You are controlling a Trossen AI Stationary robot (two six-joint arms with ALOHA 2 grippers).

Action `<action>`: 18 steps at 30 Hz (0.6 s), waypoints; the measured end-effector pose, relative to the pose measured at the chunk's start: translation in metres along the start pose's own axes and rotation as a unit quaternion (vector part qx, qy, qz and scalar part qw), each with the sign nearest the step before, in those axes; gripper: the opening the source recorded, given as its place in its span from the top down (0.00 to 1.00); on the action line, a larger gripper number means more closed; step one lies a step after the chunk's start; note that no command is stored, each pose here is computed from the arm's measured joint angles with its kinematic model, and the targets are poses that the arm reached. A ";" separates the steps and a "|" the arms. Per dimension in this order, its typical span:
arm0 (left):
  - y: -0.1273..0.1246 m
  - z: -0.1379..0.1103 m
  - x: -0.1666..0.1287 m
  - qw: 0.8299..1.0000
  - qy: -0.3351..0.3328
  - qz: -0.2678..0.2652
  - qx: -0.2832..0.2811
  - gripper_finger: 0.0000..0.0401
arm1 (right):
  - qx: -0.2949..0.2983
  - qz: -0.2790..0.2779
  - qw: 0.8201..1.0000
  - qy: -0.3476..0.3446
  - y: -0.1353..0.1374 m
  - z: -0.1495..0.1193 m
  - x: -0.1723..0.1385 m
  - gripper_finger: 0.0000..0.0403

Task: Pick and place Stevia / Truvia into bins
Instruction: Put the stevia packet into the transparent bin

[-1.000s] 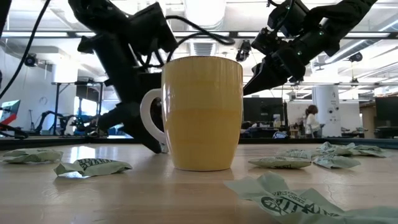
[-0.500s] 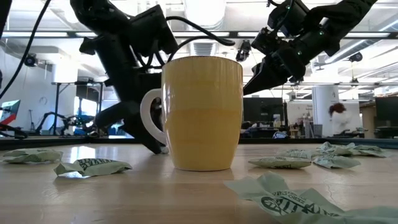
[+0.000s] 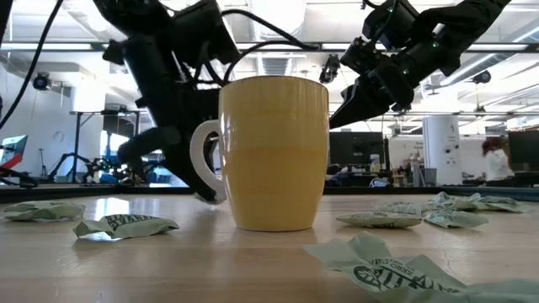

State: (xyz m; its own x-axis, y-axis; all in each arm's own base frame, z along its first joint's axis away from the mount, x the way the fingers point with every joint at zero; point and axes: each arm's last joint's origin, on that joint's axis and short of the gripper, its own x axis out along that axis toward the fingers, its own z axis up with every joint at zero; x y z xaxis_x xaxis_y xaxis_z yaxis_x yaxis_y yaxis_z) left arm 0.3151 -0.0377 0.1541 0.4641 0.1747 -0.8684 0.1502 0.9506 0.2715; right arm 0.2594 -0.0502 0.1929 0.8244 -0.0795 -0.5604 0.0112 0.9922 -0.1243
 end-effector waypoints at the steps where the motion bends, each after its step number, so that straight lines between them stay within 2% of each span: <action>1: 0.000 0.000 -0.002 1.000 0.004 0.001 0.002 1.00 | 0.000 0.000 1.000 0.000 0.000 0.000 0.000 0.79; 7: 0.008 0.006 -0.031 0.998 -0.030 0.060 -0.006 1.00 | -0.003 0.001 1.000 0.003 0.000 -0.001 0.000 0.78; 12: 0.021 0.005 -0.054 0.987 -0.049 0.155 -0.011 1.00 | -0.005 0.000 1.000 0.003 0.000 -0.001 0.000 0.80; 14: 0.027 0.007 -0.057 0.981 -0.058 0.183 -0.012 1.00 | -0.005 0.000 1.000 0.003 0.000 -0.001 0.000 0.80; 18: 0.046 0.005 -0.051 0.977 -0.062 0.205 -0.023 1.00 | -0.001 0.001 1.000 0.003 0.000 -0.001 0.000 0.80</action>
State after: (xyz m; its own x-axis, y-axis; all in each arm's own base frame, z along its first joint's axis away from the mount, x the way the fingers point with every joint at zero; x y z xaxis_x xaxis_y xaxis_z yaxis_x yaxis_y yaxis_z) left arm 0.3033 -0.0042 0.2129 0.5804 0.5125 -0.6328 -0.1081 0.8187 0.5640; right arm 0.2590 -0.0501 0.1923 0.8207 -0.0787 -0.5659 0.0090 0.9921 -0.1249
